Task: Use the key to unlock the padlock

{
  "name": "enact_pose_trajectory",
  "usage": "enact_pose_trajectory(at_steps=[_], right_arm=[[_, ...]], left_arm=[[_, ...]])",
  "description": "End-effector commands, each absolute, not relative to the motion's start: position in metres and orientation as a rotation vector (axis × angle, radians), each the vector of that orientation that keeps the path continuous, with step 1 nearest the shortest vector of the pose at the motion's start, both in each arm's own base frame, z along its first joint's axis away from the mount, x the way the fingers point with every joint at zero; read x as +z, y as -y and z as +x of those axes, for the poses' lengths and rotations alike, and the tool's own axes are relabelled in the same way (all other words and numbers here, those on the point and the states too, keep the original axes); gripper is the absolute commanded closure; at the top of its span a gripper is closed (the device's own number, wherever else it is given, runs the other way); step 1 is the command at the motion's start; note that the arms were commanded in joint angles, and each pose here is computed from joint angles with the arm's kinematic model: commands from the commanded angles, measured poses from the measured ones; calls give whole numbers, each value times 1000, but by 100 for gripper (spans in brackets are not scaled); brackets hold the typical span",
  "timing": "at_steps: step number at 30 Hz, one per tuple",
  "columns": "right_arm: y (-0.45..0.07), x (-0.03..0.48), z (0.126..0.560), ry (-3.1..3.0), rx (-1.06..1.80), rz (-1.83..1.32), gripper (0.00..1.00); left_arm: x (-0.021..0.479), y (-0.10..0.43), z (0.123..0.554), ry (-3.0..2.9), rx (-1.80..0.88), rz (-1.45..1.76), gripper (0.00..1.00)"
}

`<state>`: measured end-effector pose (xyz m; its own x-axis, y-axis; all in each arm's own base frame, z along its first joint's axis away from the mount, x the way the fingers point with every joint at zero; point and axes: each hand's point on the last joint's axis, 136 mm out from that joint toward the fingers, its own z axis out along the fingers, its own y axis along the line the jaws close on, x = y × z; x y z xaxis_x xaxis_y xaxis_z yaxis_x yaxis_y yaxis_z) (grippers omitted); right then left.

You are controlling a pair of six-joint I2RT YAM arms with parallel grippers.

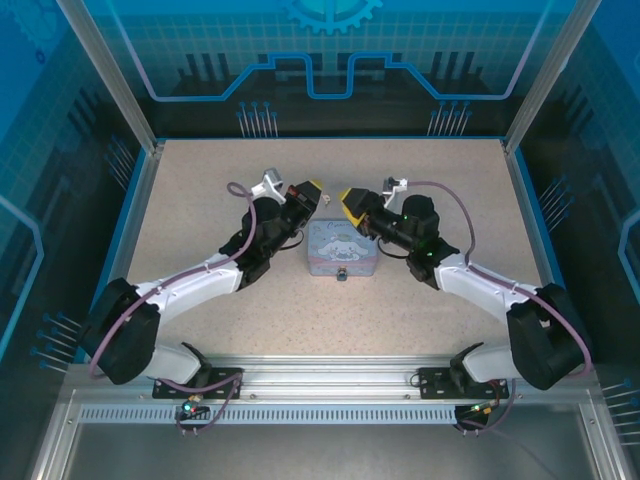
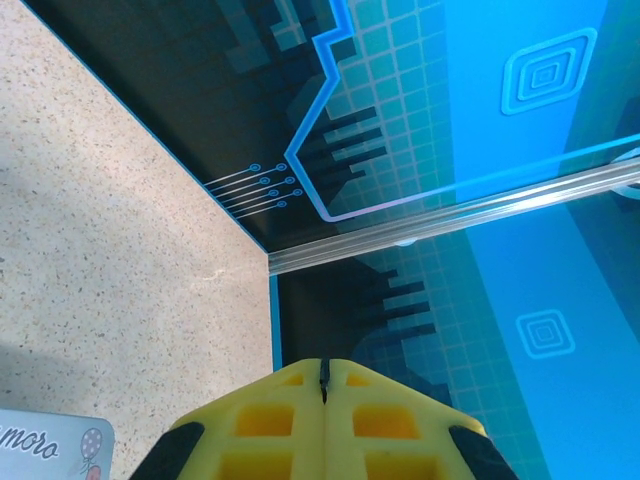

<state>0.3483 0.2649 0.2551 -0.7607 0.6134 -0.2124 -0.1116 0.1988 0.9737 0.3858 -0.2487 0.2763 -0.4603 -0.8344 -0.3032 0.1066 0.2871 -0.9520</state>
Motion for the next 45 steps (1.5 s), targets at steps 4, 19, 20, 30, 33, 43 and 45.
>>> enact_pose_trajectory(at_steps=[4,19,20,30,33,43,45], right_arm=[[-278,282,356,-1811,1646,424,50],[-293,280,366,-1837,1656,380,54],[-294,278,366,-1839,1660,381,55],[-296,275,357,-1818,1709,400,61],[-297,274,356,-1819,1714,401,63],[-295,270,355,-1818,1712,418,72],[-295,268,354,-1821,1709,420,73]], left_arm=[[276,248,387,-1613,-1336,-709,100],[277,253,386,-1601,-1349,-702,100],[278,253,386,-1596,-1352,-702,100],[278,254,389,-1565,-1347,-720,100],[278,254,389,-1554,-1352,-727,100],[278,252,390,-1534,-1353,-745,100],[276,252,390,-1536,-1354,-745,100]])
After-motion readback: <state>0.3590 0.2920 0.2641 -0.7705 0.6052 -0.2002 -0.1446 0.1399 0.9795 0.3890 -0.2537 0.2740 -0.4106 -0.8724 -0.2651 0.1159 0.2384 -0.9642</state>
